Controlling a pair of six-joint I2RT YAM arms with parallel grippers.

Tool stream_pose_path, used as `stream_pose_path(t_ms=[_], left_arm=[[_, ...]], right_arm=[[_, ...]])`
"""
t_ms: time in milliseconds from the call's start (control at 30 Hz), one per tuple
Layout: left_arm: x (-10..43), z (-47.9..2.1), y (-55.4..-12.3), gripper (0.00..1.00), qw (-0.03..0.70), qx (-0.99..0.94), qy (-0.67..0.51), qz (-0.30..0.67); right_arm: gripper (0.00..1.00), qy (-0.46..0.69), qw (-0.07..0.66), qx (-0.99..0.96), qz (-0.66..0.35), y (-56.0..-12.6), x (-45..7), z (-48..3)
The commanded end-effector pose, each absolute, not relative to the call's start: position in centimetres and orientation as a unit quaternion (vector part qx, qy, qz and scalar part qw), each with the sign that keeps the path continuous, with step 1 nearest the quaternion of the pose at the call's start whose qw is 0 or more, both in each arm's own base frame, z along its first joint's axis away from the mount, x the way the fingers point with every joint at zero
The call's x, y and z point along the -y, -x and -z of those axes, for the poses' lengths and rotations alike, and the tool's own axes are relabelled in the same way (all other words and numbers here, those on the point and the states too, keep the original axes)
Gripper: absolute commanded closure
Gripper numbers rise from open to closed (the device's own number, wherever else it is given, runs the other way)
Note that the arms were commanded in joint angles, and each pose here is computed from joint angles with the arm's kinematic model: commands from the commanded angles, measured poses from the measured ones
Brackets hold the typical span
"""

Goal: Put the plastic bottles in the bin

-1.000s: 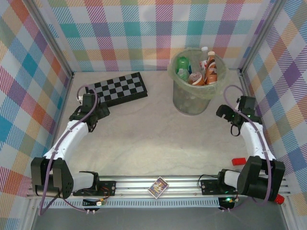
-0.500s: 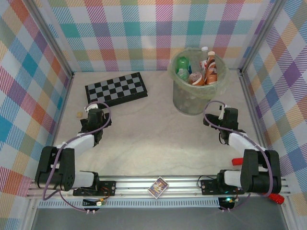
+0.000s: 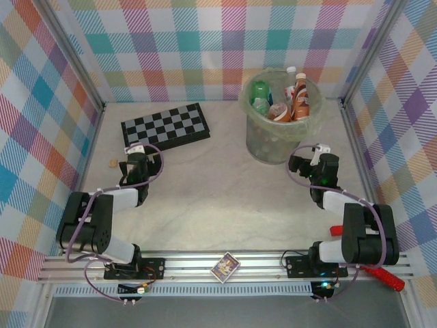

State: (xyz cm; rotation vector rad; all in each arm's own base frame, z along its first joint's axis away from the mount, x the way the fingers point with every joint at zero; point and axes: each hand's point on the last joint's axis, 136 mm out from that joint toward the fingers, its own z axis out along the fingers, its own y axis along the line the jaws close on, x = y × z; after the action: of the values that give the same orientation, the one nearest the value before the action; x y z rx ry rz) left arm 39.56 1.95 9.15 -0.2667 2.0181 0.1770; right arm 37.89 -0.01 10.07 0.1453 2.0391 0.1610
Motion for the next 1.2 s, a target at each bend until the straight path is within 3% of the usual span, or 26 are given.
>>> stream_pose_path(t_ms=[0, 267, 1167], left_arm=[[-1.8, -9.3, -40.1, 0.0, 0.54, -0.832, 0.109, -0.066], [-1.4, -9.3, -39.8, 0.0, 0.551, -0.826, 0.102, -0.059], [-1.0, -8.6, -39.4, 0.0, 0.567, -0.816, 0.093, -0.063]], right_arm=[[0.01, -0.029, 0.564, -0.823, -0.063, -38.7, -0.4, -11.7], [0.01, -0.017, 0.566, -0.823, -0.055, -39.3, -0.9, -9.2], [0.01, -0.011, 0.562, -0.826, -0.048, -39.7, -1.2, -9.2]])
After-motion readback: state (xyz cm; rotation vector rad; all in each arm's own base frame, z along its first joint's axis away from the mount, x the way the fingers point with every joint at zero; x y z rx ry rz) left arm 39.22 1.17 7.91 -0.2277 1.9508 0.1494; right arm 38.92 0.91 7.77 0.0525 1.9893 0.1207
